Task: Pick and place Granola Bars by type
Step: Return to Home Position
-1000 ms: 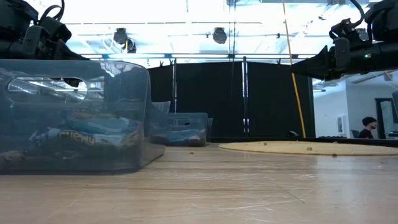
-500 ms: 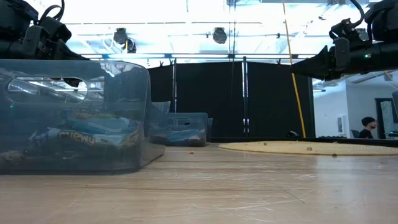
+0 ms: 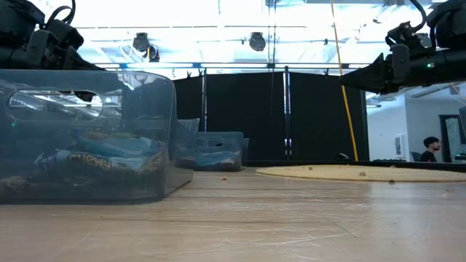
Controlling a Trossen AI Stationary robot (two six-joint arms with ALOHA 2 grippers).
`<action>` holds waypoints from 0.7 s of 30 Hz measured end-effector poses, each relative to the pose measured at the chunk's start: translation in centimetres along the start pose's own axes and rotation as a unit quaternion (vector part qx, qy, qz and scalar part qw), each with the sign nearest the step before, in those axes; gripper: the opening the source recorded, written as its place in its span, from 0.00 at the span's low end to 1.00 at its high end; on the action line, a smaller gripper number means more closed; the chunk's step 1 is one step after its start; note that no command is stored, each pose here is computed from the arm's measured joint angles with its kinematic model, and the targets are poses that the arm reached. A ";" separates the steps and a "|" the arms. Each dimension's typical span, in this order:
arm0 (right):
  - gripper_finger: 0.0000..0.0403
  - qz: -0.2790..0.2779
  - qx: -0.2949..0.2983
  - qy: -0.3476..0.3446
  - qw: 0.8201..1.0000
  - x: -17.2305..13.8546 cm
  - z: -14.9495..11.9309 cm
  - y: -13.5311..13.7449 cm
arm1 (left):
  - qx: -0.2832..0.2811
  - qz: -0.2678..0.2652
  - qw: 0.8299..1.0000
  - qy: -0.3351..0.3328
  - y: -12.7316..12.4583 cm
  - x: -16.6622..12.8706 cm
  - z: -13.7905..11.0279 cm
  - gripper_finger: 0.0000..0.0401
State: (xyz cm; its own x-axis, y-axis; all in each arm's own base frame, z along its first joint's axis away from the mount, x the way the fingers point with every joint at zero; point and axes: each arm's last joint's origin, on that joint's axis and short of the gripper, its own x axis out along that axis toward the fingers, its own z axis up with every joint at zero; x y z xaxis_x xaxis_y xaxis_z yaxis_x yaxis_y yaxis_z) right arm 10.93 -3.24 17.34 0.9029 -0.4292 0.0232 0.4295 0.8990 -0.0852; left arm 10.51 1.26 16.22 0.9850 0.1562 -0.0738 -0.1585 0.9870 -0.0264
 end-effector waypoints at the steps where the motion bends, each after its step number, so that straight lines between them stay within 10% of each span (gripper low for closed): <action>1: 0.45 0.000 0.000 0.000 1.000 0.0 0.0 0.0 | 0.000 0.000 1.000 0.000 0.0 0.0 0.0 0.41; 21: 0.44 0.000 0.000 0.000 1.000 0.0 0.0 0.0 | 0.000 0.000 1.000 0.000 0.0 0.0 0.0 0.41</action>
State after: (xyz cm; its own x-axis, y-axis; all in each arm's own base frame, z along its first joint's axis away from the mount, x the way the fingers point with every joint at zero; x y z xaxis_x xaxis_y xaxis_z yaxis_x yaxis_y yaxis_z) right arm 10.93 -3.24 17.33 0.9028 -0.4295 0.0232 0.4299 0.8989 -0.0852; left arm 10.51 1.26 16.21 0.9849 0.1562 -0.0740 -0.1585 0.9870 -0.0264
